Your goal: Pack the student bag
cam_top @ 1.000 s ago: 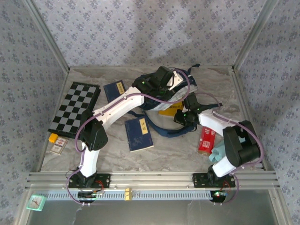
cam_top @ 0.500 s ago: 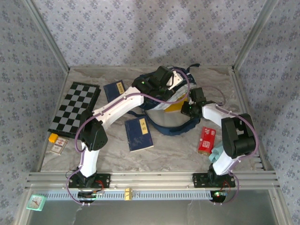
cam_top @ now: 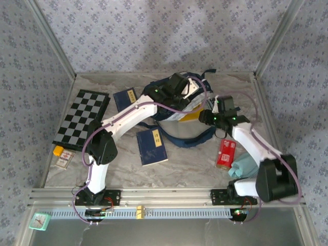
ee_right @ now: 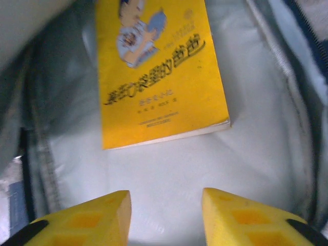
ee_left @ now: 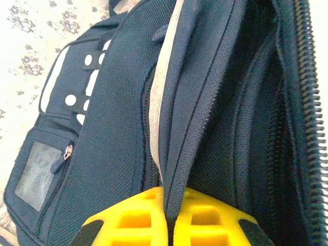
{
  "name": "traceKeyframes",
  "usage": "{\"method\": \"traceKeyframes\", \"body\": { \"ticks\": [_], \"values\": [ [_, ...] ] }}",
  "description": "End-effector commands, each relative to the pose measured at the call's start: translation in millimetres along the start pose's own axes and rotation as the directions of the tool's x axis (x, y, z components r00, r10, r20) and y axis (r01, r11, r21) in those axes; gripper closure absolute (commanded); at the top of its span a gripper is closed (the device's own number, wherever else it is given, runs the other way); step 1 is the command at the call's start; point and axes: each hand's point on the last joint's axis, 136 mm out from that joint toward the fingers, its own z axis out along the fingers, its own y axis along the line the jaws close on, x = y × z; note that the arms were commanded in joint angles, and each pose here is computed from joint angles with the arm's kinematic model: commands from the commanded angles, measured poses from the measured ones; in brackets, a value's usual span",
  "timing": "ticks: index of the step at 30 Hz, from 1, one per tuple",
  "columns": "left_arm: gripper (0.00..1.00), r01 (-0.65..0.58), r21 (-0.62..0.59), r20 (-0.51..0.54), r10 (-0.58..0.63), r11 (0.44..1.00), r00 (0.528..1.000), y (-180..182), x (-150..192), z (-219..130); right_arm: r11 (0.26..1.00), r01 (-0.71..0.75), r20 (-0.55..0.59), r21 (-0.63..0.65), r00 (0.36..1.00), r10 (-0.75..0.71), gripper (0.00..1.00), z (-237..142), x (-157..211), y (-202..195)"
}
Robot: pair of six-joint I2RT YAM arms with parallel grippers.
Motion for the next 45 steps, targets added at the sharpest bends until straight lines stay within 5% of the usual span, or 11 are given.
{"method": "traceKeyframes", "body": {
  "ticks": [1,7,14,23,34,45],
  "values": [
    [0.97,0.074,-0.005,0.05,-0.073,0.997,0.996,6,-11,-8,0.998,-0.023,-0.05,0.05,0.998,0.026,0.54,-30,25,-11],
    [0.49,0.208,0.102,0.023,-0.211,0.973,0.977,-13,10,-20,0.993,-0.114,-0.059,0.029,0.992,0.115,0.45,-68,42,-2],
    [0.35,0.482,0.065,0.008,-0.484,0.874,0.875,-3,69,-72,0.996,-0.088,-0.155,0.013,0.984,0.089,0.42,-65,69,20],
    [0.28,0.809,-0.016,-0.107,-0.805,0.588,0.583,15,204,-97,0.999,0.001,-0.214,-0.053,0.977,-0.012,0.4,-21,110,89],
    [0.24,0.897,-0.113,-0.156,-0.899,0.428,0.409,15,272,-85,0.995,0.096,-0.248,-0.01,0.964,-0.095,0.36,29,148,125],
    [0.24,0.929,-0.128,-0.183,-0.928,0.349,0.323,11,295,-63,0.991,0.13,-0.316,0.008,0.941,-0.121,0.34,69,173,136]
  ]
}}
